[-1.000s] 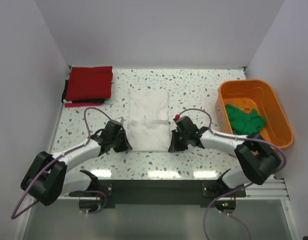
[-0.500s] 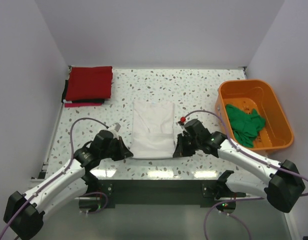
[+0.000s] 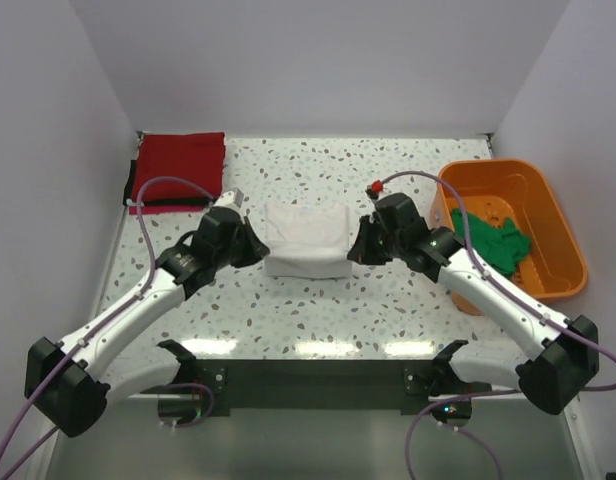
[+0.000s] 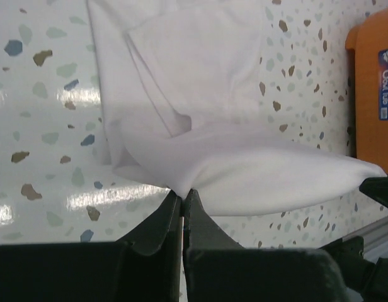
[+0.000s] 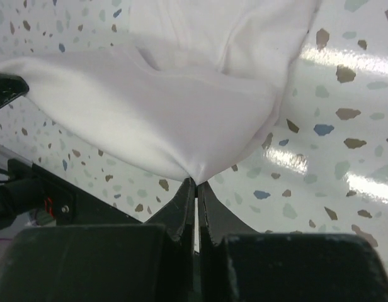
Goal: Fold and stack the t-shirts
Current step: Fold the tshirt
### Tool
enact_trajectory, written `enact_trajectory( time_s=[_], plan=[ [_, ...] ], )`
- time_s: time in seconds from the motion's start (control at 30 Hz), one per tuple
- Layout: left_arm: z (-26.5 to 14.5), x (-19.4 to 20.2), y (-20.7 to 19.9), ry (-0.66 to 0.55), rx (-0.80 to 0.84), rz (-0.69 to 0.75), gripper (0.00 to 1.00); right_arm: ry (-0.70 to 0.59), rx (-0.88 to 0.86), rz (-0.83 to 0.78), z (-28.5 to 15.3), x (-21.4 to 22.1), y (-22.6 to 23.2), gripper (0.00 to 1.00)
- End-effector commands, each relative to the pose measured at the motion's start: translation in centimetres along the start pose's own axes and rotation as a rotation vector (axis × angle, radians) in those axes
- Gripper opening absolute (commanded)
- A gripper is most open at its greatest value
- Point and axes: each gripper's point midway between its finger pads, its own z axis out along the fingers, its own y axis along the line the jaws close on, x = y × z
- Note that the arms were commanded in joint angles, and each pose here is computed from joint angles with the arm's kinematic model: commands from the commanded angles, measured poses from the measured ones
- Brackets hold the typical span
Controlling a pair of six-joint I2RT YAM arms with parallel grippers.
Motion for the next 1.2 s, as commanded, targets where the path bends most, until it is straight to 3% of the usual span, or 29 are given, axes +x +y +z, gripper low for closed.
enact_trajectory(
  time_s=[0.0, 0.43, 0.73, 1.17],
  plan=[
    [0.4, -5.3, -1.4, -0.134, -0.017, 0.025, 0.0, -0.113, -0.013, -0.01, 0.5, -4.8, 0.5, 0.0],
    [4.0, -12.9, -1.3, -0.217, -0.001, -0.003, 0.0, -0.137, -0.064, 0.028, 3.9, -11.6, -0.3, 0.0],
    [8.5, -15.3, -0.9, -0.196, -0.036, 0.017, 0.0, -0.133, -0.044, 0.075, 6.6, -14.0, -2.9, 0.0],
    [18.7, -15.2, 1.2, -0.105, -0.067, 0.023, 0.0, -0.089, -0.027, 0.096, 15.2, -16.2, -7.3, 0.0]
  ],
)
